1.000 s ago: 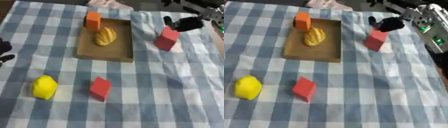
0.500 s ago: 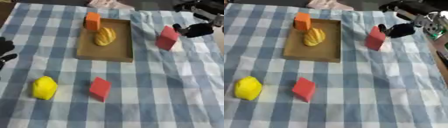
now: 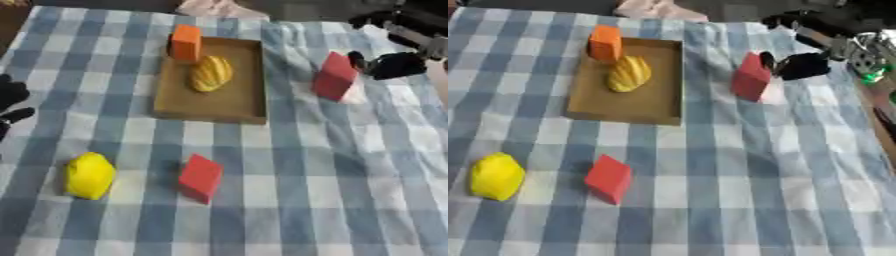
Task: Pick up objects on the table and place them in the box.
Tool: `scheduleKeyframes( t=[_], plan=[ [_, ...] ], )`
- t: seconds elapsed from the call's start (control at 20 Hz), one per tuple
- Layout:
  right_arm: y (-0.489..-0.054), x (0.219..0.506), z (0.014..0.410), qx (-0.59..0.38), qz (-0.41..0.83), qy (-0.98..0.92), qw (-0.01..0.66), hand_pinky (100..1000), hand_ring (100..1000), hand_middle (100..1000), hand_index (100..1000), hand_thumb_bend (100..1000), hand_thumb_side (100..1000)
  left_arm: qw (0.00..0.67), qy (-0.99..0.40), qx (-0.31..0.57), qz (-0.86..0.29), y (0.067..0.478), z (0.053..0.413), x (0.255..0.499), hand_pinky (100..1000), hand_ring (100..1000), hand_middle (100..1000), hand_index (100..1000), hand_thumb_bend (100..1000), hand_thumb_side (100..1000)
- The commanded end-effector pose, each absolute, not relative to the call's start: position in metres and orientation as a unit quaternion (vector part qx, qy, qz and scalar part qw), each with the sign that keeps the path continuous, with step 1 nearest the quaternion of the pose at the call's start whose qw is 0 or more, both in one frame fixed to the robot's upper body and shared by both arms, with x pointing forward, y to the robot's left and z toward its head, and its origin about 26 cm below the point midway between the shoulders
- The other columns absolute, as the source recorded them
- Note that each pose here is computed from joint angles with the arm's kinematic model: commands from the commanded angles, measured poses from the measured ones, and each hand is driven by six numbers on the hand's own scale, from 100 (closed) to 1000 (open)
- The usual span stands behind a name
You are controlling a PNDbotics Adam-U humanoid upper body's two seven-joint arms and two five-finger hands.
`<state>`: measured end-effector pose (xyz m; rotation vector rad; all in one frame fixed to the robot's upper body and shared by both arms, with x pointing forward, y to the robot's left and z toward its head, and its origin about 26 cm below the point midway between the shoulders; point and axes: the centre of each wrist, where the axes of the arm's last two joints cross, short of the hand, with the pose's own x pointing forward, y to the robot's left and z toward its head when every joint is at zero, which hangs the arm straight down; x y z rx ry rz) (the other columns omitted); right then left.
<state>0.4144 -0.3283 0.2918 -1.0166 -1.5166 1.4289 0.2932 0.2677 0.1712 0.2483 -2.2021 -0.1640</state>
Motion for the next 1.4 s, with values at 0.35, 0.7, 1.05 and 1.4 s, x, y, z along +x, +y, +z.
scheduleKeyframes(
  t=[0.35,0.7,1.05,1.4],
  plan=[
    [-0.339,0.413,0.296,-0.394,0.558,-0.598,0.42,990,1000,910,1000,100,659,0.43,-0.893,0.107,-0.073,0.27,0.18,0.291,790,824,728,845,160,952],
    [-0.336,0.417,0.29,-0.381,0.565,-0.596,0.425,989,1000,908,1000,100,670,0.43,-0.893,0.107,-0.071,0.27,0.18,0.291,789,822,725,842,159,952],
    [-0.329,0.418,0.288,-0.364,0.572,-0.599,0.428,988,1000,907,1000,100,718,0.431,-0.893,0.107,-0.07,0.27,0.18,0.291,789,821,721,838,157,953],
    [-0.331,0.422,0.281,-0.369,0.584,-0.576,0.437,983,1000,920,1000,103,772,0.43,-0.894,0.107,-0.069,0.269,0.181,0.291,788,819,718,834,157,952]
  ],
)
